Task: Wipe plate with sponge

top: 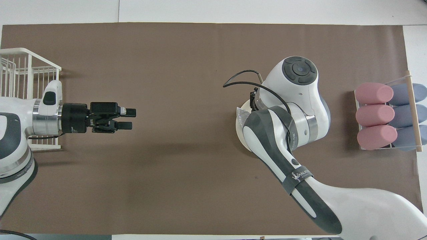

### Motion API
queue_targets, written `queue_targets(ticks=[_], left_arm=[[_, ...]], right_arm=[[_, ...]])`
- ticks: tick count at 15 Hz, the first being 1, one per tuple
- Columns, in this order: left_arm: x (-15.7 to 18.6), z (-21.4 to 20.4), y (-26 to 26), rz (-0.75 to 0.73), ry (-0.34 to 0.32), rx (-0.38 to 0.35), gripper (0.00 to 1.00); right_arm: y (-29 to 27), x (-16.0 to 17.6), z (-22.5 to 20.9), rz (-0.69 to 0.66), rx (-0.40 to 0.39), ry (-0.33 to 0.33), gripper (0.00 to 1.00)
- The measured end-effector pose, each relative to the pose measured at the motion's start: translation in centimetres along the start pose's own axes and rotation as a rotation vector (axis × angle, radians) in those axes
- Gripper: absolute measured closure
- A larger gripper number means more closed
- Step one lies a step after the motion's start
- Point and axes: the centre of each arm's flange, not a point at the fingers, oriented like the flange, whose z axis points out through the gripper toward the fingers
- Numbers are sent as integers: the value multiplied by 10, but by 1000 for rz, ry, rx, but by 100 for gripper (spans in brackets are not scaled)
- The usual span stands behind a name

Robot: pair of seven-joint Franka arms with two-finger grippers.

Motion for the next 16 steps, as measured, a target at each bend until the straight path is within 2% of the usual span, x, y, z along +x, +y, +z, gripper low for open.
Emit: queue_targets(ticks=[3,7,9,11,13,16], left_arm=[[-6,-30,14,5,54,241,0],[-14,-67,31,60,89,506,0],[-17,-81,38,89,103,625,0],[-20,-92,46,106,114,698,0],[-22,-104,56,115,126,729,0],[-27,-116,64,118,125,769,0]], right_arm=[[9,12,7,8,11,3,89],[12,70,3,-64,11,2,89],[13,85,2,-76,13,0,89],[14,81,2,-76,17,0,89],[14,72,6,-51,38,3,89],[15,33,12,4,79,3,89]])
